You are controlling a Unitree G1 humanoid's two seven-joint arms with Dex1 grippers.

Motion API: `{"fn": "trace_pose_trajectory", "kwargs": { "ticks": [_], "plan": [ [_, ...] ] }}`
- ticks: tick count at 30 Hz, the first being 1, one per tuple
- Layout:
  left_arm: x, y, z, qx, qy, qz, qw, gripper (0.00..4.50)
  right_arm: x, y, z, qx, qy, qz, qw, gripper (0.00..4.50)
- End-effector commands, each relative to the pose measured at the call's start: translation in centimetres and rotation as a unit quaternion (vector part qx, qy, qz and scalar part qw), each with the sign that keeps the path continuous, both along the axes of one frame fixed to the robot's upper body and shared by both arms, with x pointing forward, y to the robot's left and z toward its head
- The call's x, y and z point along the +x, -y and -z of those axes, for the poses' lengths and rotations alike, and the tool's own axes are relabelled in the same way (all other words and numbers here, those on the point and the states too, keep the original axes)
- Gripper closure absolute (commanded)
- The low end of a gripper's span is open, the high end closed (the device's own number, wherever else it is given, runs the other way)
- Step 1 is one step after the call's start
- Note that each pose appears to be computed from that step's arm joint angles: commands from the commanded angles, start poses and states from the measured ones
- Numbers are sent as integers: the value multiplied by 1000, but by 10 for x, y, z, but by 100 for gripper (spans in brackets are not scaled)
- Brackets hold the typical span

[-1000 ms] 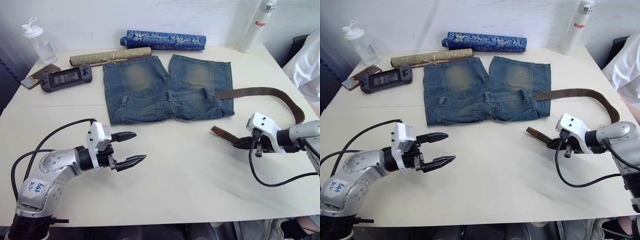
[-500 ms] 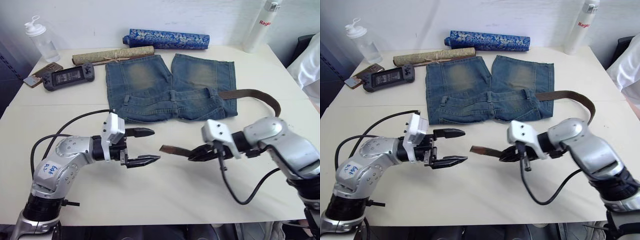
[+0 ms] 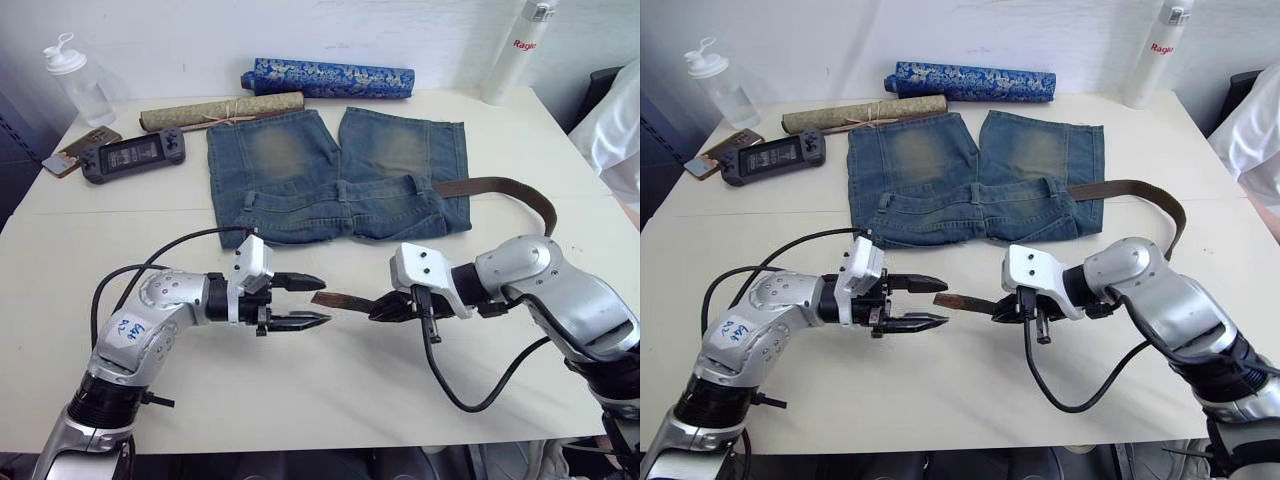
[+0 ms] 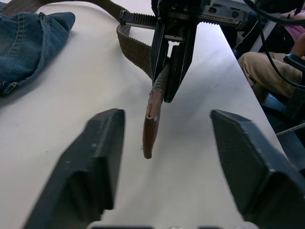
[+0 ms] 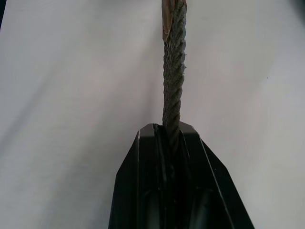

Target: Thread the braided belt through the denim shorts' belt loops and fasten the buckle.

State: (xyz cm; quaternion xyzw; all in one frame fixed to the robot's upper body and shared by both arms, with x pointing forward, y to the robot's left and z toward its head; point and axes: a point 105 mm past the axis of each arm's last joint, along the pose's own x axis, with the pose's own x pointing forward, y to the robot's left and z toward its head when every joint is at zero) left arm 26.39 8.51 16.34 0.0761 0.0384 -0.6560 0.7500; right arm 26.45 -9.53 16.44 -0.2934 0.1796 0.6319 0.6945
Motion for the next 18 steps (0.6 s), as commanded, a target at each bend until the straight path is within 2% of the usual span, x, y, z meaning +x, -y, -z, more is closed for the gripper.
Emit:
{"fn": "trace_pose_trajectory", "kwargs": {
  "ticks": [1, 3, 11, 14, 18],
  "plan": [
    [-1, 3, -7, -10, 18, 9, 1000, 361, -6, -7, -9, 8, 16, -20, 1000, 450],
    [-1, 4, -7, -10, 17, 10, 1000, 445, -7, -8, -10, 10, 15, -19, 1000, 450],
    [0, 4, -10, -12, 14, 5, 1000, 445, -9, -12, -17, 30, 17, -9, 999, 450],
    [0, 5, -11, -22, 5, 0, 1000, 450, -5, -12, -27, 64, 37, 10, 997, 330],
    [-1, 5, -12, -49, -25, -19, 998, 450, 9, 9, -59, 165, 42, 106, 980, 130]
  ]
}}
